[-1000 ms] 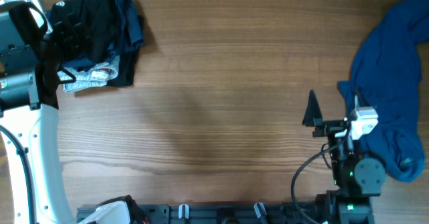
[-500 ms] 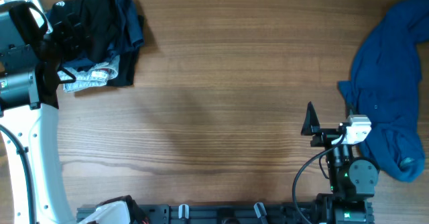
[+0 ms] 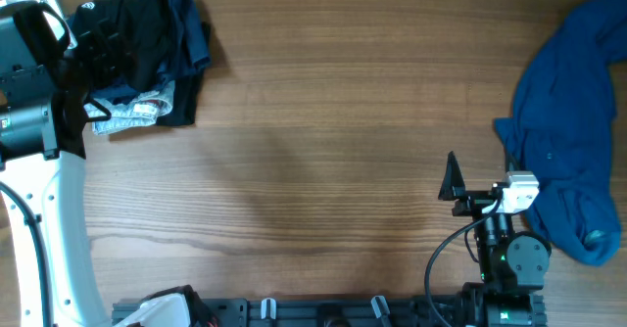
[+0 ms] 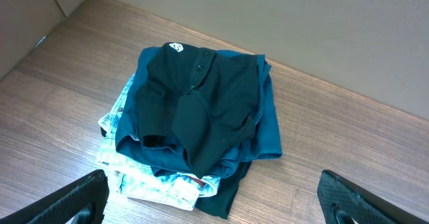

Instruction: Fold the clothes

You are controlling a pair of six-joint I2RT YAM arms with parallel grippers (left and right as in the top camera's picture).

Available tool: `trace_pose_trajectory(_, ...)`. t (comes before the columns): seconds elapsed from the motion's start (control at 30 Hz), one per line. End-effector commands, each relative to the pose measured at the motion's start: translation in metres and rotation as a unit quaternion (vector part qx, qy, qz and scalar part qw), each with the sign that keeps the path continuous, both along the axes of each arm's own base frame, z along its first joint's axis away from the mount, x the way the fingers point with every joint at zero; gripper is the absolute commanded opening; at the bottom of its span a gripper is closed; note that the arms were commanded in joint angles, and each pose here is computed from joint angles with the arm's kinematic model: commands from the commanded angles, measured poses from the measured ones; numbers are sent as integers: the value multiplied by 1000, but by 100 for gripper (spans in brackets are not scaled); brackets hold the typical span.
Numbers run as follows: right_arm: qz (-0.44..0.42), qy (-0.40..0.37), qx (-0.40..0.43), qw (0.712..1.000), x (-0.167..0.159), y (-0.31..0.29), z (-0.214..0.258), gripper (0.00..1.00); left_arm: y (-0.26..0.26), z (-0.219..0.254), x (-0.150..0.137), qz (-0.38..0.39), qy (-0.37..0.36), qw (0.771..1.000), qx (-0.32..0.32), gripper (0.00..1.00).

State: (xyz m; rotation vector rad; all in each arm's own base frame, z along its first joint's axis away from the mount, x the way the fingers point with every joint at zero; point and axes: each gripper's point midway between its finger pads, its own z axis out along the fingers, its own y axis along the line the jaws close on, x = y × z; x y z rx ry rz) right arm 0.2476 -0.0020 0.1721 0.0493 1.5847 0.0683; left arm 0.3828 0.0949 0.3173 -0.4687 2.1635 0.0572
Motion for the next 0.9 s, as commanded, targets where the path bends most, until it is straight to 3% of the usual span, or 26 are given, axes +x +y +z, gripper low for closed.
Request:
trace_pose_trajectory(0.0, -2, 4, -9, 1000, 1, -1, -2, 100, 0, -2, 1, -3, 1, 1000, -4, 100)
trace_pose_trajectory(0.6, -2, 4, -9, 1000, 1, -1, -2, 100, -1, -3, -1, -5, 4, 1000, -6, 100)
trace_pose_trajectory(0.77, -2, 4, -9, 1000, 1, -1, -2, 100, -29, -13, -3, -62, 16, 997, -54, 100)
trace_pose_trajectory(0.87, -2, 4, -9, 1000, 1, -1, -2, 100, -50, -12, 4, -108, -24, 991, -69, 100)
